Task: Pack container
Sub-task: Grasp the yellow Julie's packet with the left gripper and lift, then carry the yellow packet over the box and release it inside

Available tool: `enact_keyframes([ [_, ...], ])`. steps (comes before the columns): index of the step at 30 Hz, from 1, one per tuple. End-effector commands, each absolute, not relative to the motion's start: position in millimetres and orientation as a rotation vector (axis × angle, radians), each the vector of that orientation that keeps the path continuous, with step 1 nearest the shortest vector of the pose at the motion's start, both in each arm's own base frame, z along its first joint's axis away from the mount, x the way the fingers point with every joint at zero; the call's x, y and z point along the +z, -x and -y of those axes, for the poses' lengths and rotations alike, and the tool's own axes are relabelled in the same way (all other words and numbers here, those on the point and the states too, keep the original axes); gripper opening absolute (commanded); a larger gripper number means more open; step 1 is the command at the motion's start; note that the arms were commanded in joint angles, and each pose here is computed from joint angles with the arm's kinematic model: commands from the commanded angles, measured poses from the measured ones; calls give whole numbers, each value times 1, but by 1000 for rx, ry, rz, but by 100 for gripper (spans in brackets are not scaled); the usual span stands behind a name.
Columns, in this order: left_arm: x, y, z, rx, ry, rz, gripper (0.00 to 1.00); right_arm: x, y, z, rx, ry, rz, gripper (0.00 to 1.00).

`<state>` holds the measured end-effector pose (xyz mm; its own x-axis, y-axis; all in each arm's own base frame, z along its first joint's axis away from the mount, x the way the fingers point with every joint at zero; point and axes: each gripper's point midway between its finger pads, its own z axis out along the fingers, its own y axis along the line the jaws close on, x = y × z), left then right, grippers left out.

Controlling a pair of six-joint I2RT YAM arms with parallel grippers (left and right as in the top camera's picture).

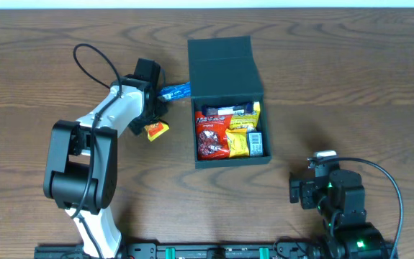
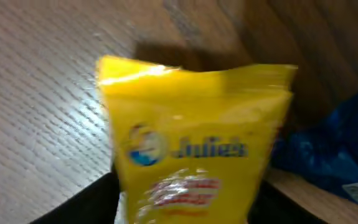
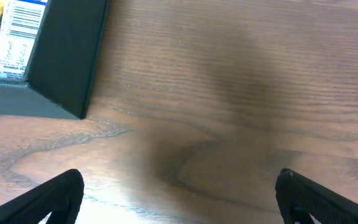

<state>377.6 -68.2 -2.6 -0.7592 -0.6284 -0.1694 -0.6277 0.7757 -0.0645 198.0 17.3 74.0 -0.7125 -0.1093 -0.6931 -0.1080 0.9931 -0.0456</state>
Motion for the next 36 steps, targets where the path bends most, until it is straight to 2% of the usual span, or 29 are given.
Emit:
enact_keyframes([
  [1, -13, -375, 73, 11, 948, -2827, 57, 74, -198, -14, -13, 133, -2367, 99],
  [4, -13, -375, 75, 12, 937, -2831, 49, 74, -198, -14, -14, 132, -2367, 99],
  [10, -9, -374, 83, 11, 819, -2860, 47, 74, -198, -14, -13, 133, -2367, 99],
  [12, -5, -373, 84, 14, 768, -2867, 40, 74, -198, -14, -13, 133, -2367, 99],
  [23, 27, -363, 77, 77, 673, -2865, 39, 74, -198, -14, -13, 132, -2367, 99],
  [28, 42, -359, 87, 72, 451, -2887, 38, 74, -198, -14, -13, 133, -2367, 99],
  [31, 53, -353, 100, 59, 286, -2899, 33, 74, -198, -14, -13, 133, -2367, 99],
  [36, 75, -342, 120, 29, 177, -2878, 34, 74, -198, -14, -13, 132, -2367, 99],
])
